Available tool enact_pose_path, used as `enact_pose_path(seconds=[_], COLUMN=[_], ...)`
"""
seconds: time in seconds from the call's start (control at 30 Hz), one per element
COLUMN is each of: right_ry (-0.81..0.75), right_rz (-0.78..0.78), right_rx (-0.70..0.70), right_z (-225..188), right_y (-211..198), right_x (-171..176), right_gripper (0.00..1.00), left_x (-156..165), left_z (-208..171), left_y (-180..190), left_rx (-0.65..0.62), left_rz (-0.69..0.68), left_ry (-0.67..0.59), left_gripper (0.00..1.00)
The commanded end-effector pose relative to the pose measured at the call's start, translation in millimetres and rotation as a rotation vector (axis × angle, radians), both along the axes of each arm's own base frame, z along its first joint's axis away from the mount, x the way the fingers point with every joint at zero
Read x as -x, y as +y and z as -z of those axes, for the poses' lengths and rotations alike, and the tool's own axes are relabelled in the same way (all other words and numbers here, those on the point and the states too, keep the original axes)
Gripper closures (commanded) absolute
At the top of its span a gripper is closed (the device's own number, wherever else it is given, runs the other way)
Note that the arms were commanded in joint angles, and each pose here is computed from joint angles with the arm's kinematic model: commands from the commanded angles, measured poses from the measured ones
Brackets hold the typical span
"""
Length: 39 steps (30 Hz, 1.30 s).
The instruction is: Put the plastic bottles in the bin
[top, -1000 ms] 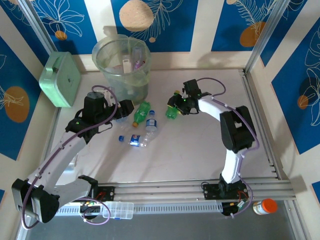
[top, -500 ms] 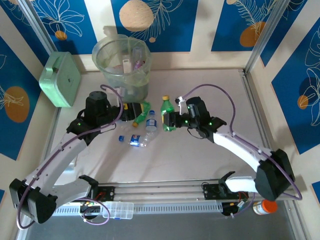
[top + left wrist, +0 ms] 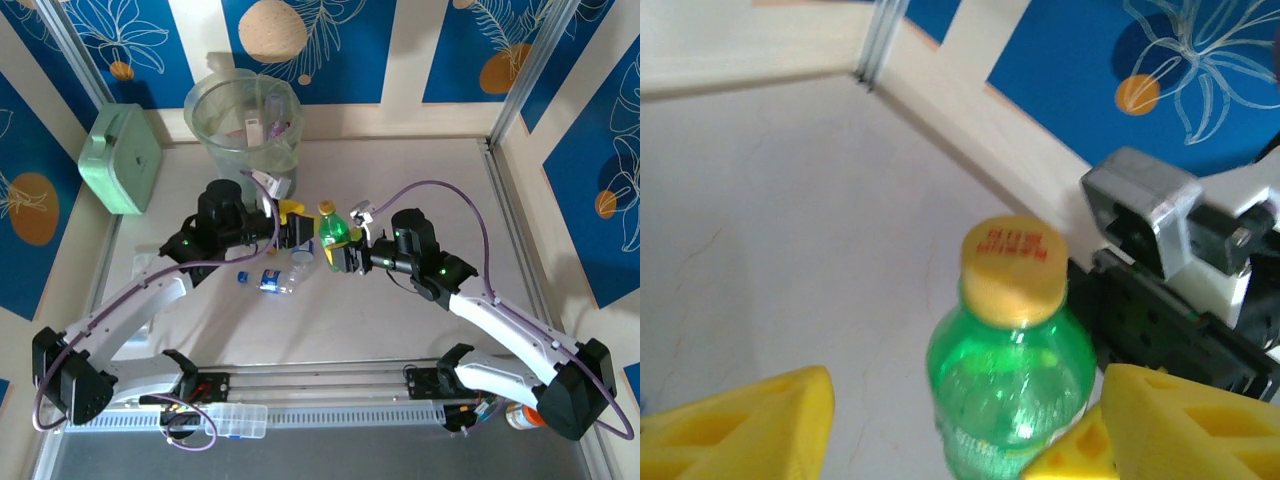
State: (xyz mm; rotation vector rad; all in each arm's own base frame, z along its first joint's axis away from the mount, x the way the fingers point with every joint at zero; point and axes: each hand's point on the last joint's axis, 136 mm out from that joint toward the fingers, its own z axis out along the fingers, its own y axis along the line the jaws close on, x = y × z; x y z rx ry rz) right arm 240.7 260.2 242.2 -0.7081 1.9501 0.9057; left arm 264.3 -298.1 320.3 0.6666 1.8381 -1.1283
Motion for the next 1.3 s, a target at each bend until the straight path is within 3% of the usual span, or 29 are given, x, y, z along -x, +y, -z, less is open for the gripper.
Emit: enact_pose_path(seconds=[0.0,0.2,0.4,0.53,0.57,0.63,0.73,0.8,0.93,1.1,1.27], right_ry=[-0.032,-0.027,-0.013,0.007,0.01,0.011,0.02,0.027,-0.024,-0.013,0.04], right_rz=[-0.058,-0.082,-0.075,-0.077,-0.075,-0.065,0.01,0.036,0.059,0.21,0.158], right_rx=[0.012,-0.01,-0.012,0.001,0.004,0.006,0.016,0.019,0.001,-0.027,-0.129], right_z=[-5.1,-7.6,-3.5,2.2,3.6,5.0,6.2,5.3,-6.3,-27.4,-50.3], right_y=[3.8,6.8,6.7,7.3,7.1,5.9,-1.2,-4.5,-10.4,-38.1,-48.0], right_x=[7.7,11.7,10.4,9.3,8.8,7.9,-1.1,-3.5,-1.0,-5.7,4.8], right_gripper=[0.58,0.58,0.58,0.58,0.57,0.5,0.21,0.1,0.01,0.01,0.01], left_x=[7.7,-1.1,2.4,4.2,4.5,5.1,3.6,-0.9,-9.9,-23.6,-40.5], left_z=[-23.3,-15.7,-10.5,-9.7,-10.0,-10.2,-12.2,-12.0,-10.4,-19.2,-51.9], left_y=[-19.7,-32.2,-43.4,-45.5,-45.2,-44.6,-42.1,-39.4,-34.5,-21.4,-0.9], left_rx=[0.102,0.118,0.128,0.122,0.122,0.118,0.111,0.099,0.068,0.038,0.062], left_rz=[0.105,0.126,0.176,0.181,0.181,0.179,0.159,0.125,0.069,0.001,-0.075], left_ry=[-0.104,-0.067,-0.033,-0.041,-0.043,-0.046,-0.058,-0.068,-0.076,-0.105,-0.189], left_gripper=[0.29,0.32,0.57,0.82,0.83,0.84,0.85,0.89,0.94,0.98,1.0])
